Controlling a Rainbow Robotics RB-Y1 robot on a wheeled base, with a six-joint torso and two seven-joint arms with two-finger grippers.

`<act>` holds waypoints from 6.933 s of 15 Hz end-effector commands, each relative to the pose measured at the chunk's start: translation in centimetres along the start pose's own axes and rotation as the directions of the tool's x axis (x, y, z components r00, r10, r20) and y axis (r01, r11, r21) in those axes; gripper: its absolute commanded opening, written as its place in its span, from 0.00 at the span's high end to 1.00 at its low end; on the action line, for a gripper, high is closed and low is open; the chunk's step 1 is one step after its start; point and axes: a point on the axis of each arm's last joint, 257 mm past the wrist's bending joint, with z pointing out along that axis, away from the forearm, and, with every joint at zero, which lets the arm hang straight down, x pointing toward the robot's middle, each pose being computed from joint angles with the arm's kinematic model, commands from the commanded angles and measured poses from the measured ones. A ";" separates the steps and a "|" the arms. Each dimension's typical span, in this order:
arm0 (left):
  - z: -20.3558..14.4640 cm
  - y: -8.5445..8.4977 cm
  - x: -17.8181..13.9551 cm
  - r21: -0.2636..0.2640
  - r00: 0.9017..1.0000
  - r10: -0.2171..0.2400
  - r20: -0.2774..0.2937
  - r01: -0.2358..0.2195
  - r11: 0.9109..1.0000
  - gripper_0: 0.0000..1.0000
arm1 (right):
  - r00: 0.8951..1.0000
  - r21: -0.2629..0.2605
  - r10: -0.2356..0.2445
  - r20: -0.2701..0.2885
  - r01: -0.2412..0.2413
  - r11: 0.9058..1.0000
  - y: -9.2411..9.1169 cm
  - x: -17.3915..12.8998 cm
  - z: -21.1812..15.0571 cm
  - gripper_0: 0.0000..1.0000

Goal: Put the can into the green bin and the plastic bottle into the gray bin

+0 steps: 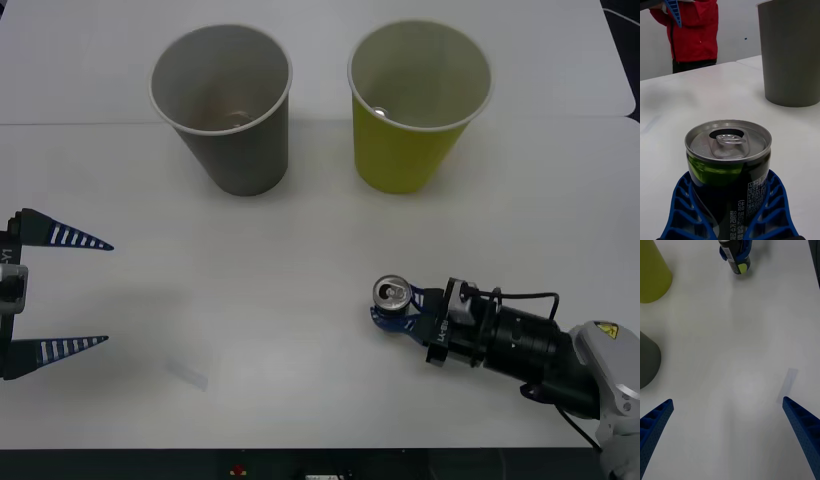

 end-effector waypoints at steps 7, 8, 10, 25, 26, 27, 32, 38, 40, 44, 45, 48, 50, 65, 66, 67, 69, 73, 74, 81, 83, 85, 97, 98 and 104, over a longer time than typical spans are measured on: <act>0.0 0.0 0.0 0.000 1.000 0.000 0.000 0.000 1.000 0.00 | 0.975 0.016 -0.009 -0.224 0.013 1.000 -0.8 -4.0 -6.6 1.00; 0.0 0.0 0.0 0.000 1.000 0.000 0.000 0.000 1.000 0.00 | 0.970 0.028 -0.004 -0.245 0.011 1.000 -0.8 -4.5 -7.1 1.00; 0.0 0.0 0.0 0.000 1.000 0.000 0.000 0.000 1.000 0.00 | 0.958 0.045 0.020 -0.284 -0.008 0.999 -0.9 -5.5 -7.9 1.00; 0.0 0.0 0.0 0.000 1.000 0.000 0.000 0.000 1.000 0.00 | 0.857 0.271 0.038 -0.514 0.120 0.955 -5.6 -17.5 -11.7 1.00; 0.0 0.0 0.0 0.000 1.000 0.000 0.000 0.000 1.000 0.00 | 0.866 0.295 0.037 -0.499 0.130 0.947 -6.5 -18.8 -11.2 1.00; 0.0 0.0 0.0 0.000 1.000 0.000 0.000 0.000 1.000 0.00 | 0.873 0.306 0.042 -0.485 0.125 0.944 -6.9 -19.7 -10.8 1.00; 0.0 0.0 0.0 0.000 1.000 0.000 0.000 0.000 1.000 0.00 | 0.889 0.372 0.055 -0.455 0.134 0.919 -9.9 -23.5 -8.1 1.00; 0.0 0.0 0.0 0.000 1.000 0.000 0.000 0.000 1.000 0.00 | 0.922 0.413 0.063 -0.382 0.109 0.904 -16.0 -28.9 -4.9 1.00; 0.0 0.0 0.0 0.000 1.000 0.000 0.000 0.000 1.000 0.00 | 0.918 0.435 0.068 -0.391 0.119 0.893 -17.7 -29.7 -4.0 1.00; 0.0 0.0 0.0 0.000 1.000 0.000 0.000 0.000 1.000 0.00 | 0.904 0.469 0.108 -0.414 0.110 0.877 -21.1 -30.5 -2.1 1.00; 0.0 0.0 0.0 0.000 1.000 0.000 0.000 0.000 1.000 0.00 | 0.896 0.475 0.125 -0.425 0.103 0.874 -22.1 -30.4 -1.6 1.00; 0.0 0.0 0.0 0.000 1.000 0.000 0.000 0.000 1.000 0.00 | 0.877 0.478 0.172 -0.448 0.073 0.875 -24.2 -30.2 -0.3 1.00; 0.0 0.0 0.0 0.000 1.000 0.000 0.000 0.000 1.000 0.00 | 0.862 0.476 0.187 -0.472 0.071 0.876 -25.1 -30.0 0.6 1.00; 0.0 0.0 0.0 0.000 1.000 0.000 0.000 0.000 1.000 0.00 | 0.693 0.447 0.285 -0.662 0.059 0.893 -28.4 -24.8 3.7 1.00; 0.0 0.0 0.0 0.000 1.000 0.000 0.000 0.000 1.000 0.00 | 0.692 0.446 0.286 -0.663 0.058 0.893 -28.3 -24.7 3.7 1.00; 0.0 0.0 0.0 0.000 1.000 0.000 0.000 0.000 1.000 0.00 | 0.690 0.442 0.285 -0.666 0.057 0.895 -28.2 -24.4 3.8 1.00; 0.0 0.0 0.0 0.000 1.000 0.000 0.000 0.000 1.000 0.00 | 0.685 0.438 0.289 -0.668 0.048 0.898 -27.8 -23.4 3.6 1.00; 0.0 0.0 0.0 0.000 1.000 0.000 0.000 0.000 1.000 0.00 | 0.691 0.440 0.282 -0.666 0.058 0.896 -26.9 -22.1 2.9 1.00; 0.0 0.0 0.0 0.000 1.000 0.000 0.000 0.000 1.000 0.00 | 0.691 0.438 0.280 -0.666 0.058 0.897 -26.8 -22.1 3.0 0.99; 0.0 0.0 0.0 0.000 1.000 0.000 0.000 0.000 1.000 0.00 | 0.690 0.423 0.259 -0.676 0.076 0.903 -26.9 -22.2 3.0 0.00; 0.0 0.0 0.0 0.000 1.000 0.000 0.000 0.000 1.000 0.00 | 0.690 0.420 0.256 -0.677 0.076 0.904 -26.9 -22.1 2.9 0.00; 0.0 0.0 0.0 0.000 1.000 0.000 0.000 0.000 1.000 0.00 | 0.694 0.412 0.244 -0.678 0.083 0.908 -26.9 -22.4 3.0 0.00; 0.0 0.0 0.0 0.000 1.000 0.000 0.000 0.000 1.000 0.00 | 0.887 0.397 0.143 -0.439 0.049 0.917 -23.0 -30.8 1.4 0.00; 0.0 0.0 0.0 0.000 1.000 0.000 0.000 0.000 1.000 0.00 | 0.901 0.391 0.127 -0.415 0.050 0.919 -22.1 -31.1 0.7 0.00; 0.0 0.0 0.0 0.000 1.000 0.000 0.000 0.000 1.000 0.00 | 0.937 0.318 0.074 -0.341 0.041 0.947 -14.5 -29.3 -3.3 0.00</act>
